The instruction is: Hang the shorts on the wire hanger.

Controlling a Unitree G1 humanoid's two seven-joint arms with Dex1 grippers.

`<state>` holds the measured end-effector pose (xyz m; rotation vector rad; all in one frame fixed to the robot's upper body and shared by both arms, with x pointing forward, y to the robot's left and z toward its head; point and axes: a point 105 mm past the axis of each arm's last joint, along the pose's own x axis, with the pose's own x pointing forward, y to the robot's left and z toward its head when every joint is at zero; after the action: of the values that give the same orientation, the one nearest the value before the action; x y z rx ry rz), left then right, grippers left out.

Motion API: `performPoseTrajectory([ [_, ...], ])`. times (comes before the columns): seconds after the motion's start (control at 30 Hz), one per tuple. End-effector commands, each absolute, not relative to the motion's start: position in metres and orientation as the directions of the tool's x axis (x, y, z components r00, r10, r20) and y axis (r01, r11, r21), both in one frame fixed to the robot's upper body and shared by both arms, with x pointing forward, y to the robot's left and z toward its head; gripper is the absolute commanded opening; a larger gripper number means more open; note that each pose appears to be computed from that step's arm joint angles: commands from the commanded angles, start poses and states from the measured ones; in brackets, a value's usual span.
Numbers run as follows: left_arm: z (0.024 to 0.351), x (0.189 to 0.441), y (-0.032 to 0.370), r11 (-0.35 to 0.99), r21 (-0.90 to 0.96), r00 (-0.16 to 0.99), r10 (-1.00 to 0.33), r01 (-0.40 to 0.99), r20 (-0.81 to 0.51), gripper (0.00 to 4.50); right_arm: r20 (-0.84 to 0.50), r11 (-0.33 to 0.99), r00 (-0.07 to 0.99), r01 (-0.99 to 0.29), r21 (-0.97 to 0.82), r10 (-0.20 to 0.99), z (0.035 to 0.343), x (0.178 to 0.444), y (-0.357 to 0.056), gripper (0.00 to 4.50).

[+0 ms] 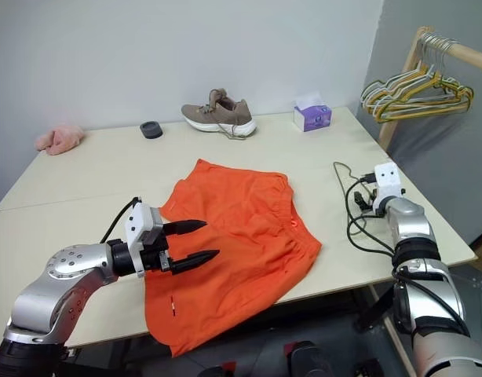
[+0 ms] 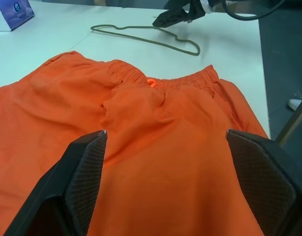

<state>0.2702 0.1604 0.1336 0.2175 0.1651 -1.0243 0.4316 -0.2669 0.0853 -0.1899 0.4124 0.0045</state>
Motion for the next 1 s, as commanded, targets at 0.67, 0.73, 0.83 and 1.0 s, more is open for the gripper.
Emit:
performPoseTrajectory([
  [0.67, 0.144, 0.275, 0.151, 0.479, 0.168, 0.506, -0.836, 0.862, -0.214, 4.10, -0.682, 0.998, 0.730, 0.005, -0.055, -0.041, 0.022, 0.408, -0.257, 0.25],
  [0.73, 0.144, 0.275, 0.151, 0.481, 0.168, 0.508, -0.835, 0.861, -0.212, 4.10, -0.667, 0.998, 0.743, 0.018, -0.067, -0.058, 0.025, 0.410, -0.259, 0.03],
  [0.83, 0.143, 0.277, 0.152, 0.499, 0.162, 0.524, -0.827, 0.851, -0.205, 4.10, -0.609, 0.987, 0.792, -0.063, -0.147, -0.040, 0.042, 0.422, -0.254, 0.03],
  [1.0, 0.145, 0.286, 0.159, 0.562, 0.146, 0.581, -0.793, 0.814, -0.182, 4.10, -0.461, 0.916, 0.885, -0.233, -0.326, 0.061, 0.086, 0.445, -0.237, 0.03],
])
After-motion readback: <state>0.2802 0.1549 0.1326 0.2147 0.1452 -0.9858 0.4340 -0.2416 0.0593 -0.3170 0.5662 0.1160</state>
